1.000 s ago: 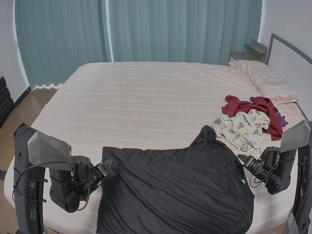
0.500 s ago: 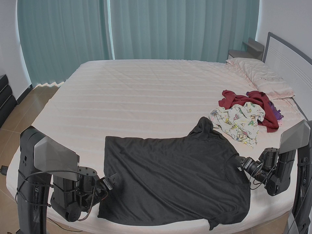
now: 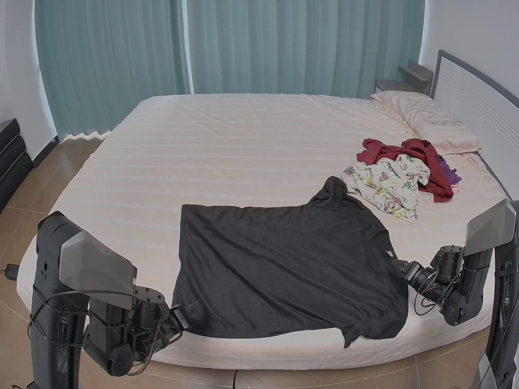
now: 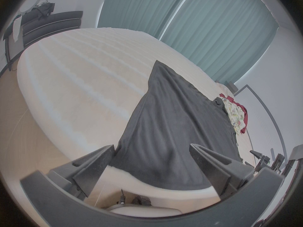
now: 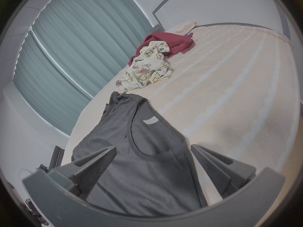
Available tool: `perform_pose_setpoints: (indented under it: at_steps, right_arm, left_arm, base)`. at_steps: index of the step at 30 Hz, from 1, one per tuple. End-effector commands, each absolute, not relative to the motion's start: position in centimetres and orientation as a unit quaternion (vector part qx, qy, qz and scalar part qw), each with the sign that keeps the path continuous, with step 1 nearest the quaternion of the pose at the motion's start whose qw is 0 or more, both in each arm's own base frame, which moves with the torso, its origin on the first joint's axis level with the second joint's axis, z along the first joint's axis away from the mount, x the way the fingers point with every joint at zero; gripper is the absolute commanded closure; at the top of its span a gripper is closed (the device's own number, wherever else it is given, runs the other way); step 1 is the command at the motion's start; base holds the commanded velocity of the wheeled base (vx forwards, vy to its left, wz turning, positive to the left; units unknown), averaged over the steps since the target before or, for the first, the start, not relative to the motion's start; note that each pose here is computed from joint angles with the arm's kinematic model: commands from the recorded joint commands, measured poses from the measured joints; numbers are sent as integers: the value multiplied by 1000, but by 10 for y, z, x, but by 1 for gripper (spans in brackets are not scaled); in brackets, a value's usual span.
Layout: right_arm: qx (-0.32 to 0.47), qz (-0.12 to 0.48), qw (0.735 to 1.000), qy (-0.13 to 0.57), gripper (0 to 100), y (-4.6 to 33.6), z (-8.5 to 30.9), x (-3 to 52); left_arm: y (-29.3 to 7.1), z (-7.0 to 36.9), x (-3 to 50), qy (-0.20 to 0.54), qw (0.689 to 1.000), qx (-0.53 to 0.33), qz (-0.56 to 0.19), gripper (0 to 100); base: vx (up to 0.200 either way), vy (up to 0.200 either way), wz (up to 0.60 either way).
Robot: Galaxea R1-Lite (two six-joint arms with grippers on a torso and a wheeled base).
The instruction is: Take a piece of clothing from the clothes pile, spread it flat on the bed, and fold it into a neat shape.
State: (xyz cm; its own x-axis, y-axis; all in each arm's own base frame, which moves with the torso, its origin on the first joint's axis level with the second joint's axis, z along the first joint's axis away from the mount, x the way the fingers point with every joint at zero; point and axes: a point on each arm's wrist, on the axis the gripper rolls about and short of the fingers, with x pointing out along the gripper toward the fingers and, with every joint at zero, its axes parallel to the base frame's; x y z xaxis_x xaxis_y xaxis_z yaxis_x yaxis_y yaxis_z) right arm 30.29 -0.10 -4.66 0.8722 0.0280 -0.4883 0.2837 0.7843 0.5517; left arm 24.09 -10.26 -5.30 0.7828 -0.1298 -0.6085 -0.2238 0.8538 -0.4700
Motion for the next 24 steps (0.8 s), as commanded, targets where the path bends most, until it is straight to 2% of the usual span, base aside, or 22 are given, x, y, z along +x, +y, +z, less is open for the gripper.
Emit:
perform_pose_setpoints:
  at_steps: [1, 12, 24]
  right_arm:
    - [321, -68, 914, 238, 0, -1, -46, 303]
    - [321, -68, 914, 239, 0, -1, -46, 303]
    - [317, -63, 914, 244, 0, 3, -47, 302]
  left_arm:
    - [-107, -54, 235, 335, 904, -264, 16, 0]
    - [-107, -67, 234, 352, 902, -250, 23, 0]
    - [-111, -73, 253, 324, 910, -258, 24, 0]
  base:
    - [0, 0, 0]
    - [0, 0, 0]
    - [0, 0, 0]
